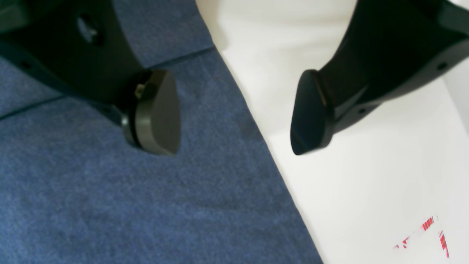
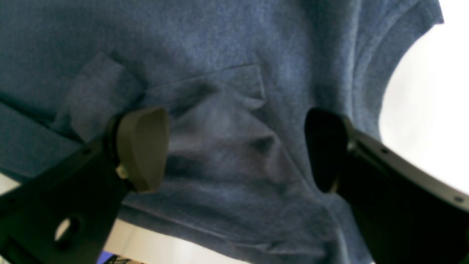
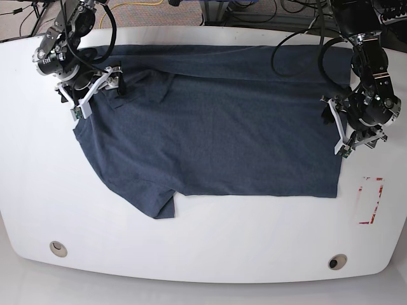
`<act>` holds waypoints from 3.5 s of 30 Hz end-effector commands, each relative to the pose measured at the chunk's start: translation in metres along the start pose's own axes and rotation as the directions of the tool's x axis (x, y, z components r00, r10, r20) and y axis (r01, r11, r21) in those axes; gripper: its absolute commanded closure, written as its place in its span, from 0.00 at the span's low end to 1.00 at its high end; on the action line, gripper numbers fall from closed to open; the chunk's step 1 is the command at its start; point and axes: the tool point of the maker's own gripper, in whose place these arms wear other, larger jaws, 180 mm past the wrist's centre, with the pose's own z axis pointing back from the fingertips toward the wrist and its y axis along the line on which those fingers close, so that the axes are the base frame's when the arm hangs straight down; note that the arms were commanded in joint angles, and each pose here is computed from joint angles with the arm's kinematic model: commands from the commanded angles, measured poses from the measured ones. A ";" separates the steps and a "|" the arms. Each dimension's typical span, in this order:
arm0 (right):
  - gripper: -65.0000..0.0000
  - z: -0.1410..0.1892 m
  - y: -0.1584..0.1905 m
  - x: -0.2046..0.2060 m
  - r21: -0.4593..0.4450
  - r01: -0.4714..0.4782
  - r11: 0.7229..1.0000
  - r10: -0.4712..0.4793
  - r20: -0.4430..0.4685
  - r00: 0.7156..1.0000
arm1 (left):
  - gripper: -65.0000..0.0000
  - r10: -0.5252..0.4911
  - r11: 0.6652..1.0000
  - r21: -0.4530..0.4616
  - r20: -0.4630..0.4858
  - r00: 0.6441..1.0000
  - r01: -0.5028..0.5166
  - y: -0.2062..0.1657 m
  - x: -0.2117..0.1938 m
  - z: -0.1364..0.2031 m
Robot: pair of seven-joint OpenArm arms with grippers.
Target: Layout the t-shirt on the table in an organized manner, then fold the t-shirt properly
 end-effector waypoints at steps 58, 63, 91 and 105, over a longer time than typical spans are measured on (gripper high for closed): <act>0.95 -0.024 0.000 -0.004 0.066 -0.025 0.998 0.029 -0.057 0.998 | 0.32 -0.010 1.000 0.027 0.029 1.000 0.009 0.008 0.008 0.007; 1.00 -0.018 0.001 0.009 0.052 -0.057 0.997 0.058 -0.023 0.998 | 0.32 -0.010 1.000 0.027 0.029 1.000 0.009 0.008 0.008 0.007; 1.00 -0.018 0.017 0.072 0.063 -0.144 0.988 0.136 0.110 0.985 | 0.32 -0.010 1.000 0.024 0.024 1.000 0.009 0.007 0.006 0.006; 0.44 -0.033 0.011 0.072 0.091 -0.102 0.991 0.094 0.086 0.992 | 0.32 -0.011 1.000 0.019 0.014 1.000 0.011 0.005 0.001 0.006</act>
